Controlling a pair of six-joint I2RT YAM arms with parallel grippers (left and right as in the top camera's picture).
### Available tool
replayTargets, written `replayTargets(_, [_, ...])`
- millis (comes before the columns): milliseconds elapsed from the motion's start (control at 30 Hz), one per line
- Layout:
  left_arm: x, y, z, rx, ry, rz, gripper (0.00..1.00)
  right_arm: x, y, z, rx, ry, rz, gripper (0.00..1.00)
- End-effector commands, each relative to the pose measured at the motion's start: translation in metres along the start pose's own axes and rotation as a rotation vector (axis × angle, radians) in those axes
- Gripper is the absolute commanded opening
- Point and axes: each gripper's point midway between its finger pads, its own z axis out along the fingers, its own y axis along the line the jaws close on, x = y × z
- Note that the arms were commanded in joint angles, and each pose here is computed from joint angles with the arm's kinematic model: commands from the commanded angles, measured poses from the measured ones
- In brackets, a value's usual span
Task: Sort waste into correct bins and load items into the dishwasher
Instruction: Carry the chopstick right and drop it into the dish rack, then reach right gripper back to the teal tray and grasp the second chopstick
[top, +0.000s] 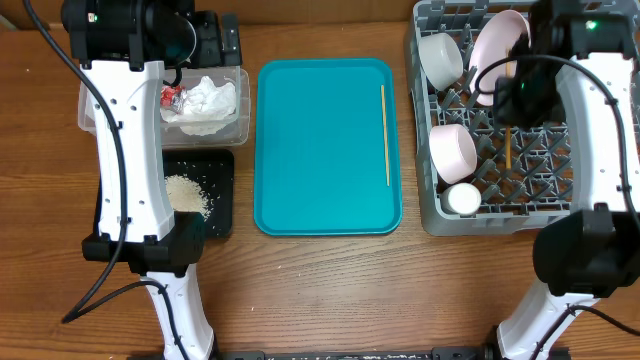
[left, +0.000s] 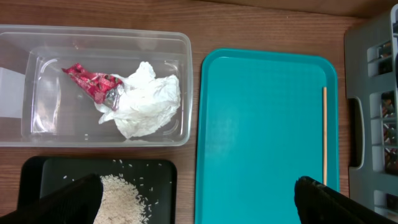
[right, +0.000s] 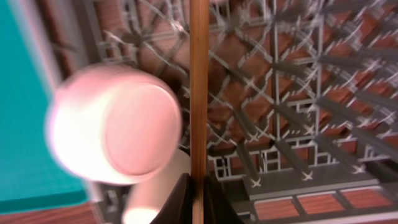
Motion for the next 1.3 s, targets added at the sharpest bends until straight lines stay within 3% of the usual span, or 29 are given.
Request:
replayTargets(0, [-0.001, 0.001, -0.007, -0.003, -0.018, -0.013, 1.0, 0.012, -0.003, 0.028, 0.008, 0.067, -0.04, 0.07])
replayTargets(100, [-0.001, 0.001, -0.007, -0.003, -0.018, -0.013, 1.0, 0.017, -0.002, 0.039, 0.008, 0.09, -0.04, 0.13])
replayTargets(200, [-0.001, 0.0, -0.007, -0.002, -0.018, -0.013, 1.0, 0.018, -0.003, 0.039, 0.009, 0.091, -0.04, 0.29])
replayTargets(467, [-0.001, 0.0, -0.007, -0.002, -0.018, -0.012, 1.0, -0.006, 0.004, -0.003, -0.027, -0.022, -0.036, 0.32])
replayTargets(600, [-0.001, 0.0, -0.007, -0.002, -0.018, -0.012, 1.0, -0.034, 0.057, -0.056, -0.257, -0.196, -0.092, 0.37])
replayTargets(633, [-0.001, 0.0, -0.007, -0.002, -0.018, -0.012, 1.0, -0.04, 0.073, -0.067, -0.306, -0.237, -0.119, 0.44])
replayTargets(667, [-0.001, 0.0, -0.007, -0.002, -0.018, -0.012, 1.0, -0.046, 0.089, -0.077, -0.335, -0.278, -0.137, 0.58])
replayTargets(733, [-0.001, 0.0, -0.007, -0.002, -0.018, -0.012, 1.0, -0.051, 0.114, -0.082, -0.337, -0.32, -0.163, 0.64])
replayTargets(833, [-0.001, 0.0, -0.007, -0.002, -0.018, -0.012, 1.0, -0.05, 0.156, -0.073, -0.299, -0.334, -0.261, 0.72])
replayTargets(1000, [-0.001, 0.0, -0.007, -0.002, -0.018, -0.012, 1.0, -0.044, 0.204, -0.031, -0.144, -0.301, -0.368, 0.74])
replayTargets(1267, [-0.001, 0.0, -0.007, -0.002, -0.018, -0.012, 1.0, -0.034, 0.224, 0.052, -0.061, -0.127, -0.424, 0.72])
